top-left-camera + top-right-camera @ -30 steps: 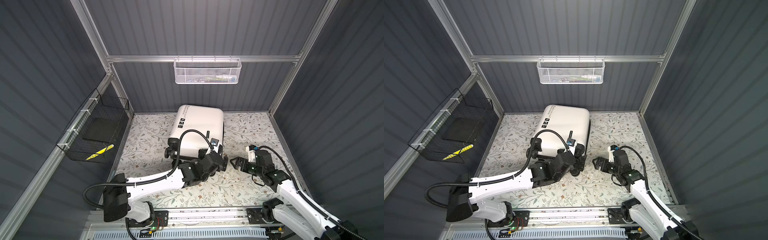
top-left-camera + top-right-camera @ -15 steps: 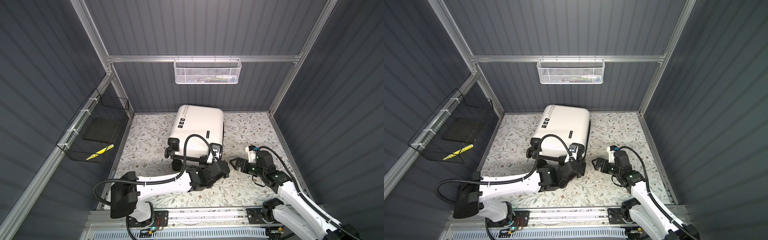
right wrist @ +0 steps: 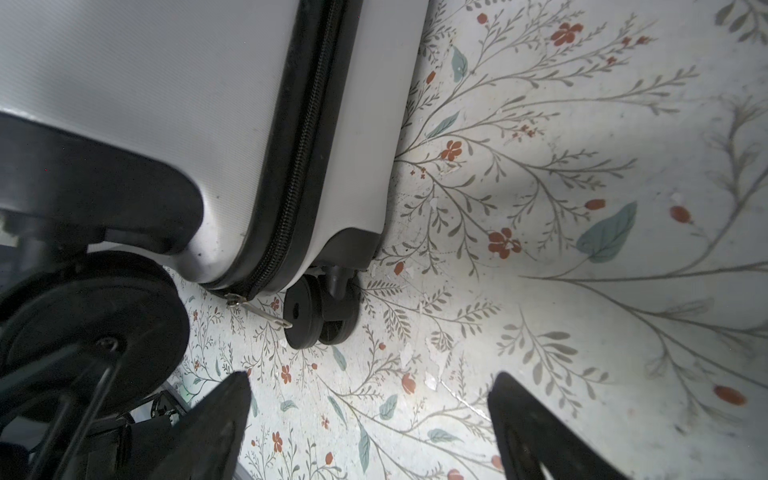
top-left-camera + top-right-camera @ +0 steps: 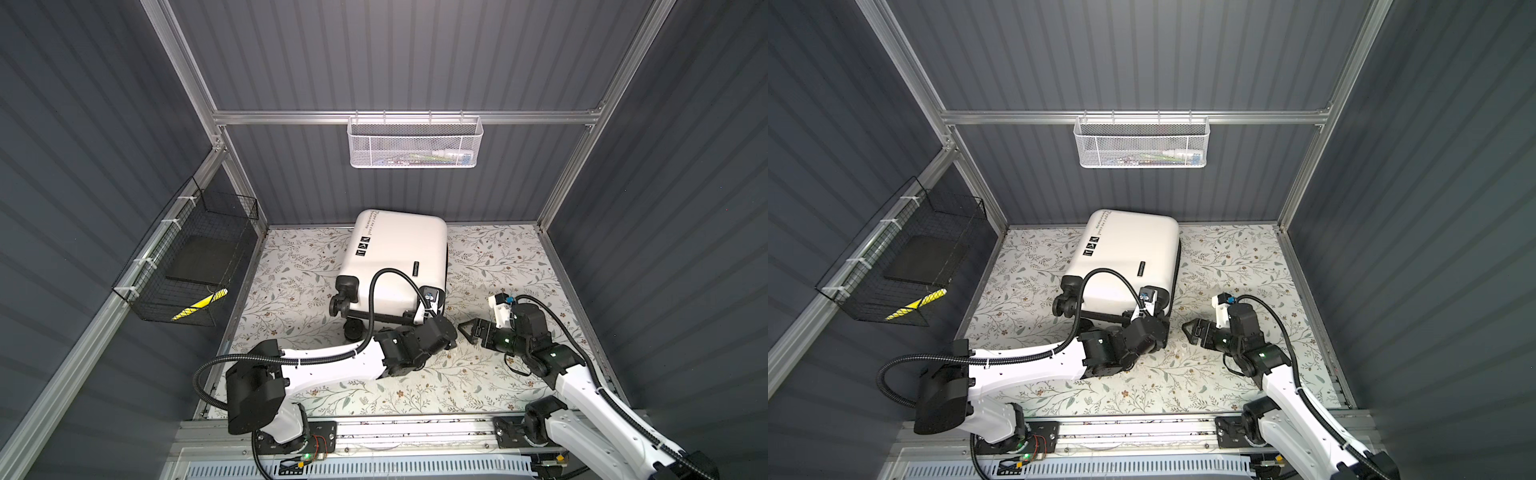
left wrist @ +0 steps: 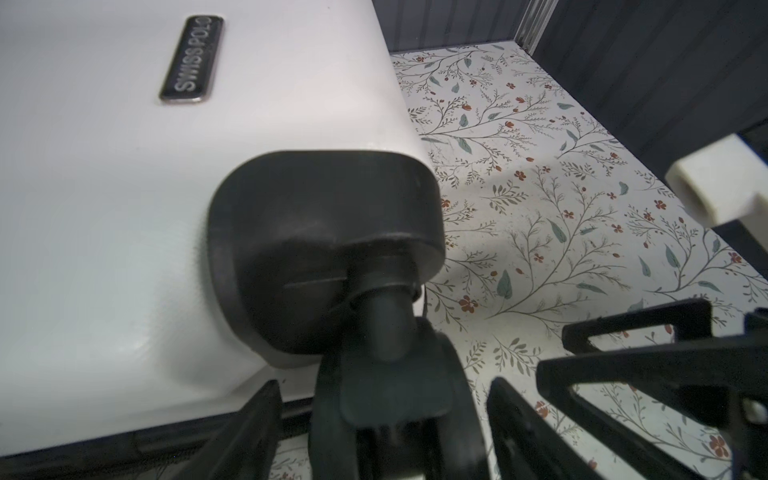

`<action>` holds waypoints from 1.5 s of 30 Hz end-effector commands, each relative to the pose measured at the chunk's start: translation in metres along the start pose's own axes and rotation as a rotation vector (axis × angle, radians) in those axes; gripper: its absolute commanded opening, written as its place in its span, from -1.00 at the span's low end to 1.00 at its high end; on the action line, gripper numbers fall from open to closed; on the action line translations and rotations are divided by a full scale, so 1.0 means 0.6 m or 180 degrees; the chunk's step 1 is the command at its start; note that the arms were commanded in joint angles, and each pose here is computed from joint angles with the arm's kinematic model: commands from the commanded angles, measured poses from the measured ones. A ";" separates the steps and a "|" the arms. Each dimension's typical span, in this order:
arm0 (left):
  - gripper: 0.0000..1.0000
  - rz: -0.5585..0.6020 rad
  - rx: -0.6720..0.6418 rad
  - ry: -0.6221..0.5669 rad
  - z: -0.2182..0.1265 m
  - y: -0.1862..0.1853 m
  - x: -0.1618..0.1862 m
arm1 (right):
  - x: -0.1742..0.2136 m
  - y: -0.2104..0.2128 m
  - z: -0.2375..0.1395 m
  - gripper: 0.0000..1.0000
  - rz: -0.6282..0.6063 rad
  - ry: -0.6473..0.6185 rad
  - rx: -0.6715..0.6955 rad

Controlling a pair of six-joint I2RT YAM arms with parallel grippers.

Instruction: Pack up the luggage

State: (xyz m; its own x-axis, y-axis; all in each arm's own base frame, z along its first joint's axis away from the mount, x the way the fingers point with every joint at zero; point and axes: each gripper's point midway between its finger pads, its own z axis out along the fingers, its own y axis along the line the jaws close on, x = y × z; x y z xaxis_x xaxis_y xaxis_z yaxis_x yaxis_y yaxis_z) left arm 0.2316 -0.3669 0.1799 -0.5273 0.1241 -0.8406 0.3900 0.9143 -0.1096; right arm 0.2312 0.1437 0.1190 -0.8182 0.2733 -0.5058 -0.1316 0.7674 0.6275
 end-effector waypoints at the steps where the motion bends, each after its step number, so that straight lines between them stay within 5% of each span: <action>1: 0.55 0.0062 0.0066 0.0023 0.008 -0.007 0.008 | 0.010 0.008 0.000 0.81 -0.0012 0.0025 -0.0098; 9: 0.44 0.0145 0.0113 0.0050 0.015 -0.013 0.016 | 0.021 0.018 0.001 0.76 -0.0059 0.0038 -0.0155; 27: -0.28 0.0121 0.0465 0.0042 -0.007 -0.053 -0.022 | 0.042 0.034 0.015 0.72 -0.0349 0.0045 -0.0314; 45: -0.71 0.0098 0.0985 0.0031 -0.049 -0.100 -0.061 | 0.048 0.073 0.053 0.57 -0.0817 -0.0065 -0.0380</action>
State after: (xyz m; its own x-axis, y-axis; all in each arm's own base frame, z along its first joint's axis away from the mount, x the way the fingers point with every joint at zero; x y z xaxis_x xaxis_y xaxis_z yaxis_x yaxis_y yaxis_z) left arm 0.2287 -0.3748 0.1796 -0.5613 0.1860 -0.8064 0.4592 0.8806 -0.1166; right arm 0.2131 0.2012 0.1081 -0.7816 0.0988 -0.6159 -0.3584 0.7370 0.5730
